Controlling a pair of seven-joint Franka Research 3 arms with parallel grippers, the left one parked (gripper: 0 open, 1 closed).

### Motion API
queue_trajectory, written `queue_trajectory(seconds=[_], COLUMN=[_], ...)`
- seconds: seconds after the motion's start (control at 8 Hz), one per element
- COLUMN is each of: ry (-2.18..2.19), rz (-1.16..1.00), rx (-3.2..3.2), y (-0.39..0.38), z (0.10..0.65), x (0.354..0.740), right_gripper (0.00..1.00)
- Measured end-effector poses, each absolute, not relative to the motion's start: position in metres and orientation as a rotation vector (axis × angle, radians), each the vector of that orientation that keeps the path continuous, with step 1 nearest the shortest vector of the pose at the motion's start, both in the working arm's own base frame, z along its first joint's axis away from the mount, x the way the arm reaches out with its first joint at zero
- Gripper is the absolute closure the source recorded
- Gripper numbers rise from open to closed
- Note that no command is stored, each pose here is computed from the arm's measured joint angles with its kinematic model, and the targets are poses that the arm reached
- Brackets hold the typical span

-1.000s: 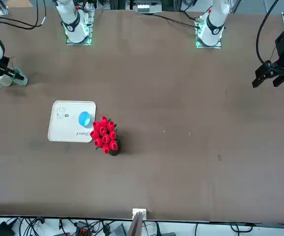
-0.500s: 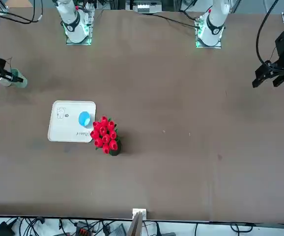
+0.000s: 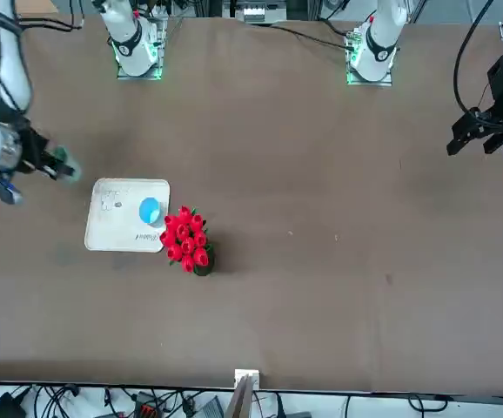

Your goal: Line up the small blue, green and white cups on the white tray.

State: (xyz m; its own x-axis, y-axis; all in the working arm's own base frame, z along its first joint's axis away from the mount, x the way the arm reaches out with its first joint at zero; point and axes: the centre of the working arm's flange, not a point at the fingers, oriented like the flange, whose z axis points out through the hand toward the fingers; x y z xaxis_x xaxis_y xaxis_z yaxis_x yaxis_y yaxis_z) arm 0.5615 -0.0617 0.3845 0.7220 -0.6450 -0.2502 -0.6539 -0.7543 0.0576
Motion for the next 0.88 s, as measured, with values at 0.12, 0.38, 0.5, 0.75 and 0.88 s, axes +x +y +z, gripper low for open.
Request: queue_trajectory(seconds=[0.12,0.38,0.5,0.75,0.88], ry=[1.235,1.464,1.560,1.725,1.783], rz=[0.404,0.395,0.374,0.339,0.339], rx=[-2.821,-2.633,-2.543,-2.415,-2.373], y=[-0.040,0.007,0.024,0.033,0.027], z=[0.379,0.367,0.355,0.324,0.315], x=[0.575,0.599,0.609,0.623,0.626], right_gripper=[0.97,0.97,0.97,0.97,0.97])
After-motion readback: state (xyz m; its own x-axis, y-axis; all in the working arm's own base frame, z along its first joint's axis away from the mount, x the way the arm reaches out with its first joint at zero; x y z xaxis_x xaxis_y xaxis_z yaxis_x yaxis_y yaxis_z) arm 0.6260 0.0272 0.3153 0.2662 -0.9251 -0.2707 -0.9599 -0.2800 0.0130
